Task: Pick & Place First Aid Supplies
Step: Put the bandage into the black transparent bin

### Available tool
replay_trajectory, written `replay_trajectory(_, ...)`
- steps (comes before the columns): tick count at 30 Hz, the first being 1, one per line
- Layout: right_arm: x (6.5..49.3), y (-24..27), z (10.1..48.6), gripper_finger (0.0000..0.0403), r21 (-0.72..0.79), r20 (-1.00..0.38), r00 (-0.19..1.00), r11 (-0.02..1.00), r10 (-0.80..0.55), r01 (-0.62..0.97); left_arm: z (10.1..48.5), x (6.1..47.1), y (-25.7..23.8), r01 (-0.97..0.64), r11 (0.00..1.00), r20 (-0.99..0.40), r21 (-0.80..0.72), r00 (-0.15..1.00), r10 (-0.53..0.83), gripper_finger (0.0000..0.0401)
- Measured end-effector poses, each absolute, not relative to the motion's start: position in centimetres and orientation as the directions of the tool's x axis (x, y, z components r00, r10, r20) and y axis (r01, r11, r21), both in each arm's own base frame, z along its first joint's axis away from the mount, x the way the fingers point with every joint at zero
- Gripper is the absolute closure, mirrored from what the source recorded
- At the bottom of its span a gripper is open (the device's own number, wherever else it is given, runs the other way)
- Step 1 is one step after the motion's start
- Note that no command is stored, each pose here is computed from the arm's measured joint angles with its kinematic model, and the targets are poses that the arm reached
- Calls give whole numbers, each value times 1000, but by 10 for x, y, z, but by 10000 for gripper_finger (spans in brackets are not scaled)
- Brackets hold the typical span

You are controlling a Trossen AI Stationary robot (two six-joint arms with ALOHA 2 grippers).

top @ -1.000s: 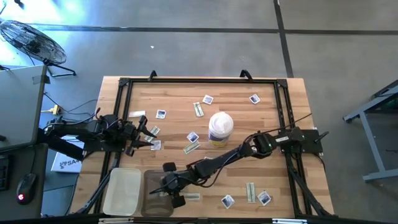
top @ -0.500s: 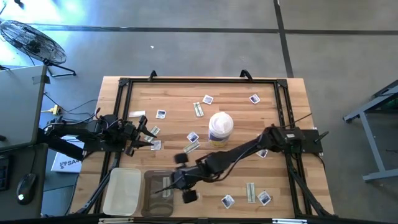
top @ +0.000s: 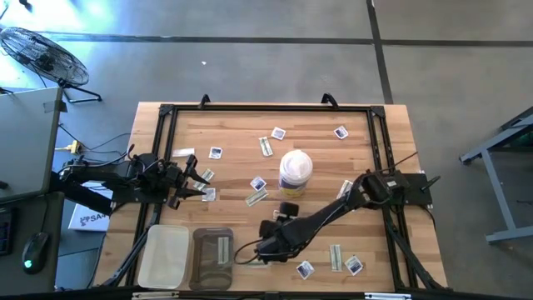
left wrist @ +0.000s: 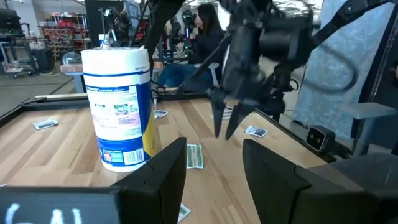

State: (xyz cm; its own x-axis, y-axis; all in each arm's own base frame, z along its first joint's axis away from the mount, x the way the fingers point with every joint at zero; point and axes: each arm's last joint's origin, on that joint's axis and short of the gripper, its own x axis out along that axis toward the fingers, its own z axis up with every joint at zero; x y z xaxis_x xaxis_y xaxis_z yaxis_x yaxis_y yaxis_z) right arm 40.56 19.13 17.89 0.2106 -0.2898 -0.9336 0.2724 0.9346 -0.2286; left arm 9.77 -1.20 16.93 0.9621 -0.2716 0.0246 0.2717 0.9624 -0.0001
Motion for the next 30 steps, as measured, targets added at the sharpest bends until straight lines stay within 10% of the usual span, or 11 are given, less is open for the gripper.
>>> replay_trajectory(30,424,143,143,332,-90,-963,185,877,-198,472,169,98,-12,272,962,25,0,962,-272,247)
